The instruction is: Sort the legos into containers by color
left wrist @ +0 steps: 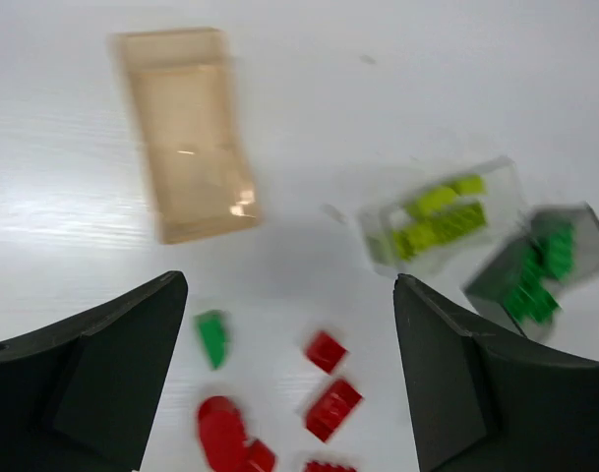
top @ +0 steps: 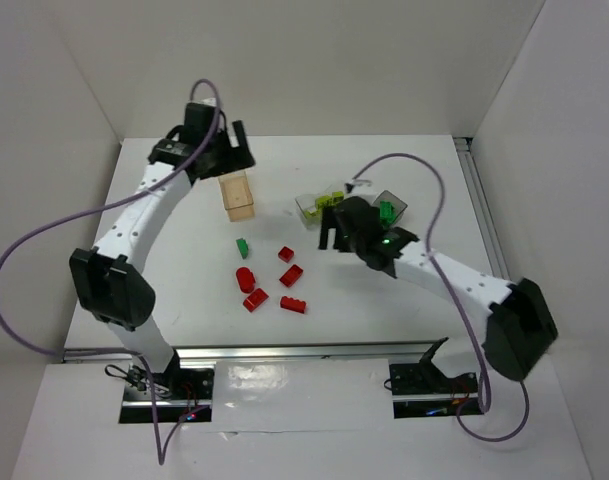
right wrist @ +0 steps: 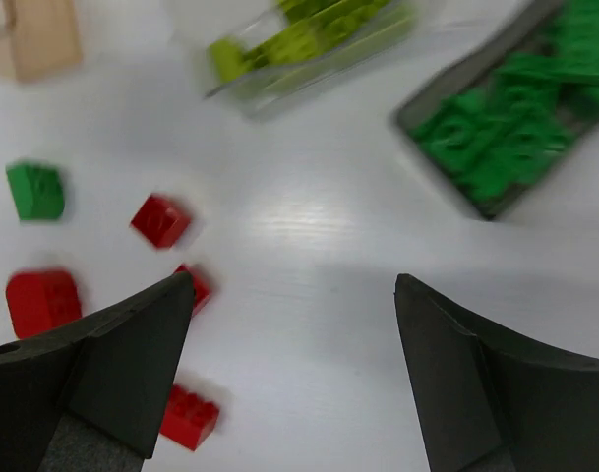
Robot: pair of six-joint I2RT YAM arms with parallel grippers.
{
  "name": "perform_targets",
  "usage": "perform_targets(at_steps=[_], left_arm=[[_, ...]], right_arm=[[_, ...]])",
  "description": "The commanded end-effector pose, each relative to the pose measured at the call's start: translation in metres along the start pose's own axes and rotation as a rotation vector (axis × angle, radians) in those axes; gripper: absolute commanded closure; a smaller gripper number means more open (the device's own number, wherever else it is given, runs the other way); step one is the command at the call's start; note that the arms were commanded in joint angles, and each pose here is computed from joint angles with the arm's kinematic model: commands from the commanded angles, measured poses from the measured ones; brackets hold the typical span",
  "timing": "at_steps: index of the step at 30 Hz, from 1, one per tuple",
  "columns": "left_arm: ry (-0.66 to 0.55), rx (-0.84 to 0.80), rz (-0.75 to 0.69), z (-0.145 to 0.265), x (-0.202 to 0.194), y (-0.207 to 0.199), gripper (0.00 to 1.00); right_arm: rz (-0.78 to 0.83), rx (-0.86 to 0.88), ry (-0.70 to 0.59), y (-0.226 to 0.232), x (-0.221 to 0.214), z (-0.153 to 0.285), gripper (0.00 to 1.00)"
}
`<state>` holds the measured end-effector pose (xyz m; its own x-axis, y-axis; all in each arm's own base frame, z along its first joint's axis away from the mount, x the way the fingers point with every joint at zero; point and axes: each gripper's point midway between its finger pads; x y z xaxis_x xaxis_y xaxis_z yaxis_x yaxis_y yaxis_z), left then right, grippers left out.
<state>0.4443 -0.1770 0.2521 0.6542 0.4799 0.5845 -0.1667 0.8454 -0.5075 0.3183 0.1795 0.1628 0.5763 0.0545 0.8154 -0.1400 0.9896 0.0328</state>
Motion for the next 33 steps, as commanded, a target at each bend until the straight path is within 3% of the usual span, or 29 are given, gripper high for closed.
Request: perform_targets(at_steps=[1,3,6,7,13,14,19,23,28,33], left_arm=[[-0.04,0.237,0.067,0.022,0.02,0.075,0.05],[-0.085,0.291,0.099,0.038,0.035,0.097,0.04],[-0.142,0.351,0.163,0.058,0.054,0.133,0.04],[-0.174,0.358,0.196,0.072,0.063,0.145,0.04],[-0.187,0.275,0.267,0.095,0.069,0.157,0.04],[-0.188,0.275,0.267,0.095,0.069,0.157,0.04],[-0.17,0.28,0.284,0.097,0.063,0.169,0.04],[-0.158,0.296,0.283,0.1,0.056,0.176,0.04],[-0.129,0.303,0.288,0.109,0.039,0.179,0.02],[0.038,0.323,0.225,0.085,-0.03,0.176,0.0]], right_arm=[[0.166,0.267,-0.056,0.104,0.015,-0.011,0.1],[0.226,0.292,-0.08,0.136,0.029,-0.017,0.1],[0.32,0.34,-0.001,0.175,0.005,-0.048,0.09],[0.314,0.351,-0.036,0.189,0.024,-0.052,0.09],[0.394,0.403,0.048,0.244,-0.008,-0.113,0.09],[0.386,0.422,0.031,0.25,0.001,-0.11,0.09],[0.441,0.454,0.098,0.278,-0.036,-0.131,0.1],[0.449,0.442,0.119,0.283,-0.048,-0.136,0.22],[0.415,0.41,0.069,0.28,-0.029,-0.131,0.62],[0.352,0.299,-0.023,0.241,0.018,-0.118,0.64]])
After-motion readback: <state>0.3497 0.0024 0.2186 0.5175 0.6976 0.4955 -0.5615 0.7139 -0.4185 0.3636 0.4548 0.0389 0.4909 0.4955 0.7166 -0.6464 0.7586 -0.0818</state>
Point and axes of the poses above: each gripper's point midway between its finger pads, its own z axis back along the fingers, its own y axis along the line the jaws close on, x = y × z, and after that the axes turned 15 degrees about z, right-handed
